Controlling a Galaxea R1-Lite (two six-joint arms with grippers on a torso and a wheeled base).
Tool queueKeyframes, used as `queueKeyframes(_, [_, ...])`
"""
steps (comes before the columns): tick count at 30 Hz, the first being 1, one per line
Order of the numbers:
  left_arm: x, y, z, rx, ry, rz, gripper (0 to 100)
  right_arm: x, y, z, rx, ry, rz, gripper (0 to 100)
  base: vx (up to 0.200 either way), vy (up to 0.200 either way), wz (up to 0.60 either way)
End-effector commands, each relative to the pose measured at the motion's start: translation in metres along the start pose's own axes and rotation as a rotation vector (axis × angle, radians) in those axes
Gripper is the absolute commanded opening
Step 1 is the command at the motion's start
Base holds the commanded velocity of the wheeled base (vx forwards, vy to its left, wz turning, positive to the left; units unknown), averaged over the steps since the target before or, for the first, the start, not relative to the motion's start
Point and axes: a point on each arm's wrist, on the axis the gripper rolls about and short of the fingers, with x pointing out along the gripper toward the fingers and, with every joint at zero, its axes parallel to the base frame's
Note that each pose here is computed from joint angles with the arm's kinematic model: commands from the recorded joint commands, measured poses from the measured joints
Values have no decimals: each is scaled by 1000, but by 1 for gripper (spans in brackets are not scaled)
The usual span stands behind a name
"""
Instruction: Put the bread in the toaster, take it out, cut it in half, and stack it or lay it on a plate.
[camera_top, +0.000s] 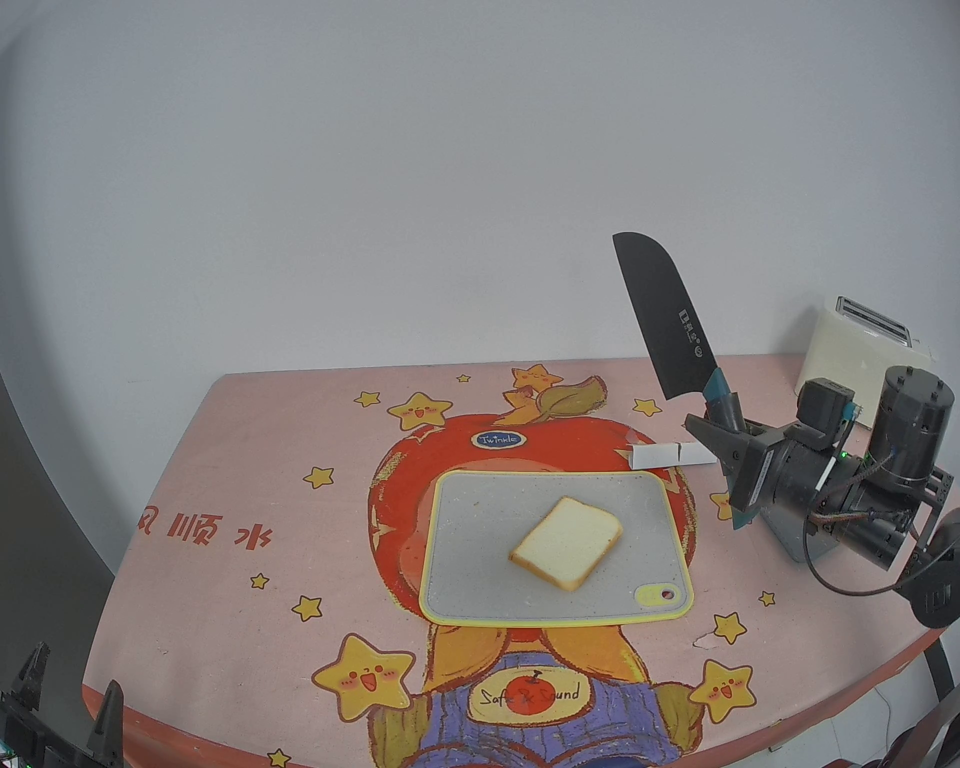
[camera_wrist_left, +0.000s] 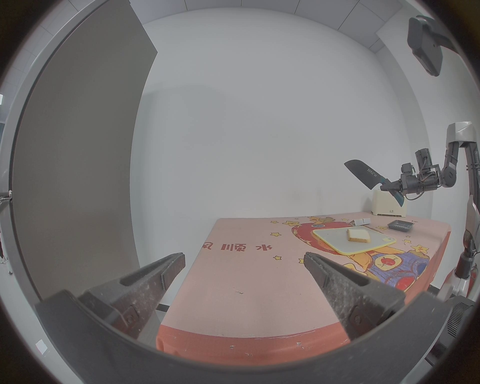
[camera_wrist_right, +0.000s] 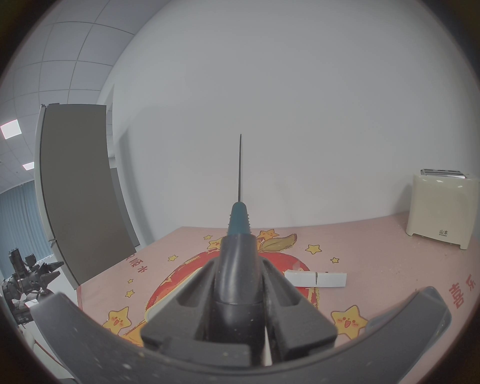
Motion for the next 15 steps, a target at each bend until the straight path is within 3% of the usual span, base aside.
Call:
queueKeyframes(1, [0, 0, -5, 2, 6, 0, 100, 10, 6, 23, -2, 5, 7, 0, 0, 0, 0])
queueKeyframes(4, [0, 0, -5, 0, 6, 0, 100, 11, 8, 29, -6, 41, 1, 0, 0, 0, 0])
queueKeyframes(7, [0, 0, -5, 0, 6, 0, 100, 9, 11, 42, -52, 119, -9, 0, 0, 0, 0])
queueKeyframes(12, [0, 0, -5, 0, 6, 0, 100, 8, 14, 41, -72, 185, -6, 0, 0, 0, 0])
queueKeyframes(15, [0, 0, -5, 0, 6, 0, 100, 6, 24, 36, -94, 256, 13, 0, 0, 0, 0])
